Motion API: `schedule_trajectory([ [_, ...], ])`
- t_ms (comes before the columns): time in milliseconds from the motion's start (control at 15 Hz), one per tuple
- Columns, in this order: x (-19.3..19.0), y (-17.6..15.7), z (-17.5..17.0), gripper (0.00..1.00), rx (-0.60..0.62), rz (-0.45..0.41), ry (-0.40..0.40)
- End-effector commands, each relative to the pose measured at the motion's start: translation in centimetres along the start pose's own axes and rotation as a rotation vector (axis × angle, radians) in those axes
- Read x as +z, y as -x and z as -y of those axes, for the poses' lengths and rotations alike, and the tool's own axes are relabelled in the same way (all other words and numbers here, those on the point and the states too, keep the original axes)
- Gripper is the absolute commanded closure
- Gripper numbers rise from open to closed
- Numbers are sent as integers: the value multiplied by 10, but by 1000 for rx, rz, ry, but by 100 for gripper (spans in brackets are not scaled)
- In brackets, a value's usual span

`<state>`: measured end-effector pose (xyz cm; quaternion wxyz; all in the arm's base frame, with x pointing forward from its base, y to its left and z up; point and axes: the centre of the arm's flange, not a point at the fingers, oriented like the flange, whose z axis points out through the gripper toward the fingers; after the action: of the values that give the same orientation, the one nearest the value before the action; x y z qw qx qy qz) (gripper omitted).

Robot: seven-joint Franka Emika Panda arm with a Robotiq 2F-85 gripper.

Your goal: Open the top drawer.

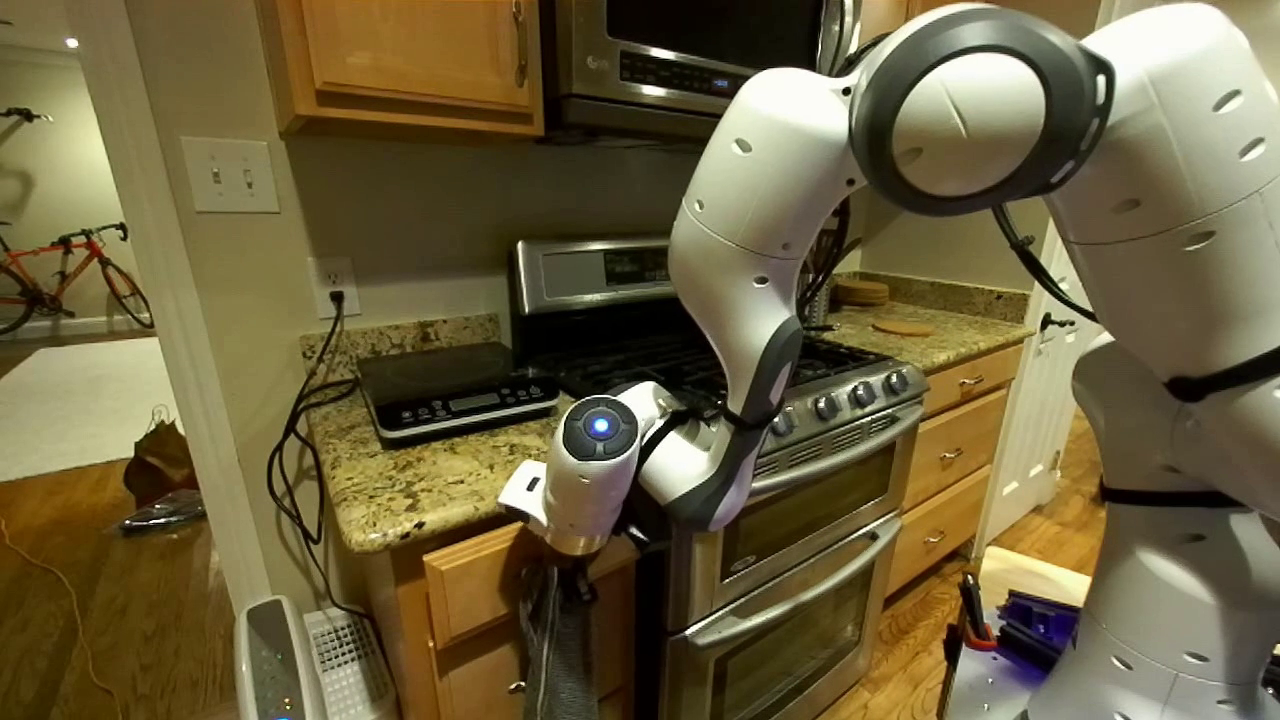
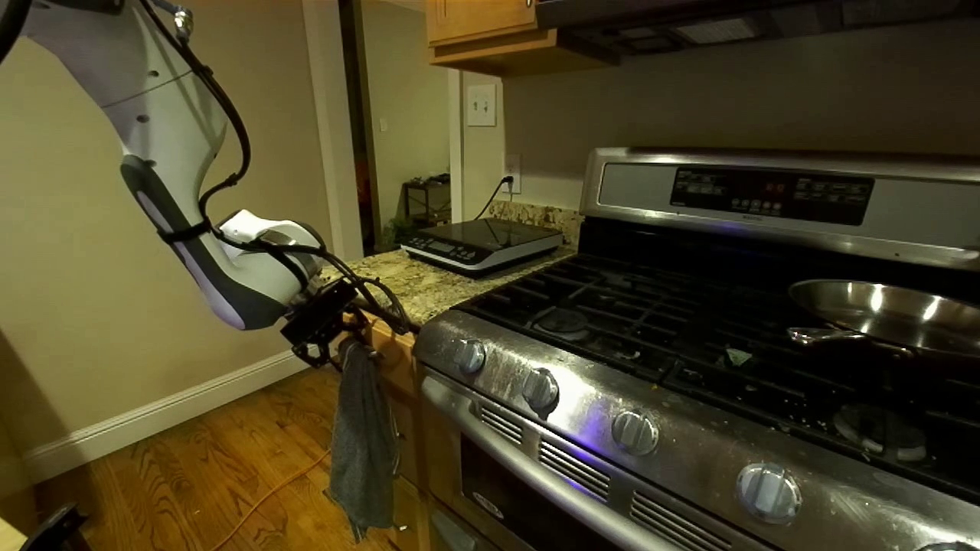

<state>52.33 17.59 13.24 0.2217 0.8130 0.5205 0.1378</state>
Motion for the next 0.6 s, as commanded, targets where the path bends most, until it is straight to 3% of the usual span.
schedule_trajectory([
  [0,9,9,-9,60,29,-13,13],
  [333,14,8,-16,91,49,-9,14],
  [533,21,11,-16,89,64,6,7],
])
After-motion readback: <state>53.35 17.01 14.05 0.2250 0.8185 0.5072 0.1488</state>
